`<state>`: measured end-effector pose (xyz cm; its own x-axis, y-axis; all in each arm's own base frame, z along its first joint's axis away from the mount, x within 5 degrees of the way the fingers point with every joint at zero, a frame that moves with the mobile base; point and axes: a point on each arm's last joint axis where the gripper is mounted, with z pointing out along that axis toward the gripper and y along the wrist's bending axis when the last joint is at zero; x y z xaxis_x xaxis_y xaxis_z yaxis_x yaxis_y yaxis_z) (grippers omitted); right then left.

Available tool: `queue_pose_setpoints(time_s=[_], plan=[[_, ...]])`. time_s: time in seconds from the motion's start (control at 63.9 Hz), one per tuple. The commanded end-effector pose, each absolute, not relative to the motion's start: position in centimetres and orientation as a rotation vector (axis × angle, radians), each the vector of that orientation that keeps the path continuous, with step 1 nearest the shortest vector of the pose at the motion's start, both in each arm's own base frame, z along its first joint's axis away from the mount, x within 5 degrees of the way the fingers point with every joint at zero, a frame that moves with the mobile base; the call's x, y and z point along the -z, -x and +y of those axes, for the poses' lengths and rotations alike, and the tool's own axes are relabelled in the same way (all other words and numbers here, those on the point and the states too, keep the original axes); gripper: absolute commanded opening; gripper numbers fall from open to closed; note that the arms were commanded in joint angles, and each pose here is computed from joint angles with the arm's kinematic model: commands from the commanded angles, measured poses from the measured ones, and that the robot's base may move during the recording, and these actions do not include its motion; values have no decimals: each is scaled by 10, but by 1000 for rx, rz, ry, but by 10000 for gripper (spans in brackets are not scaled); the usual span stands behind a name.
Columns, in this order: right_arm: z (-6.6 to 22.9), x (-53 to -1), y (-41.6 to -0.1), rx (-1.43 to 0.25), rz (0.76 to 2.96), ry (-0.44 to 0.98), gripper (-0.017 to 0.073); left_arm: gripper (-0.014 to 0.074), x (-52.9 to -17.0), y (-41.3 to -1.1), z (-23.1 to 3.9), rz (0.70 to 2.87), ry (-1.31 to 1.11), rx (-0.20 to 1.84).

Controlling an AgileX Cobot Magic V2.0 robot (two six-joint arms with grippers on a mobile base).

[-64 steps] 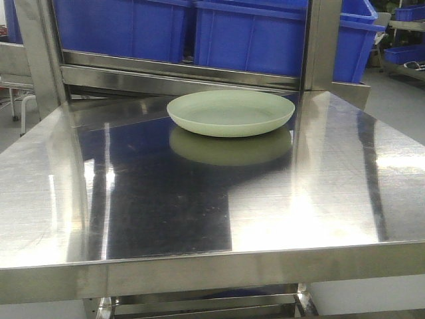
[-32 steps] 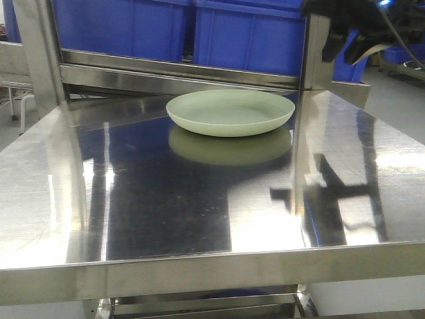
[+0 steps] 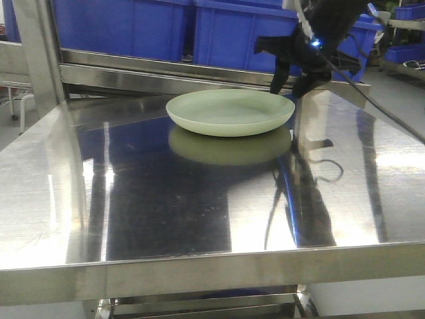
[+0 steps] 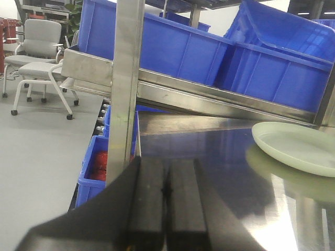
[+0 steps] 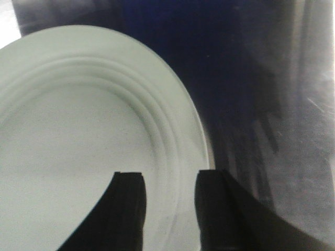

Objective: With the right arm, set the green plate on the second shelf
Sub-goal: 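Move the right gripper to the pale green plate's rim and close, then lift the pale green plate off the table with the right gripper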

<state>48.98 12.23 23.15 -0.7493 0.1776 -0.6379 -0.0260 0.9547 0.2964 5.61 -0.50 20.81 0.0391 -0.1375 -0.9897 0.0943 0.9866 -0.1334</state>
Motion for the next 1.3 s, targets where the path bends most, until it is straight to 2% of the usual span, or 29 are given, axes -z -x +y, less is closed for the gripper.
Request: queue_pose_setpoints(time_s=[0.0,0.141,0.548,0.83,0.94,1.002,1.081,1.128,1.175,1.284], plan=[[120,-277,-497,-418,2191,-117,388,130,-203,-56,-5,1457,42,191],[118,-265,-504,-378,2212,-100,388,130,-203,-56,-5,1457,42,191],[116,-273,-505,-327,2181,-56,388,130,-203,-56,-5,1457,42,191],[117,-249,-507,-298,2277,-45,377,130,-203,-56,-5,1457,42,191],[120,-246,-506,-312,2293,-51,325,130,-203,-56,-5,1457,42,191],[121,-246,-506,-316,2294,-51,260,130,-203,-56,-5,1457,42,191],[121,-245,-506,-315,2301,-50,148,130,-203,-56,-5,1457,42,191],[121,-244,-504,-312,2320,-49,32,130,-203,-56,-5,1457,42,191],[121,-244,-503,-310,2332,-48,59,130,-203,-56,-5,1457,42,191],[119,-256,-497,-307,2345,-45,56,130,-203,-56,-5,1457,42,191]])
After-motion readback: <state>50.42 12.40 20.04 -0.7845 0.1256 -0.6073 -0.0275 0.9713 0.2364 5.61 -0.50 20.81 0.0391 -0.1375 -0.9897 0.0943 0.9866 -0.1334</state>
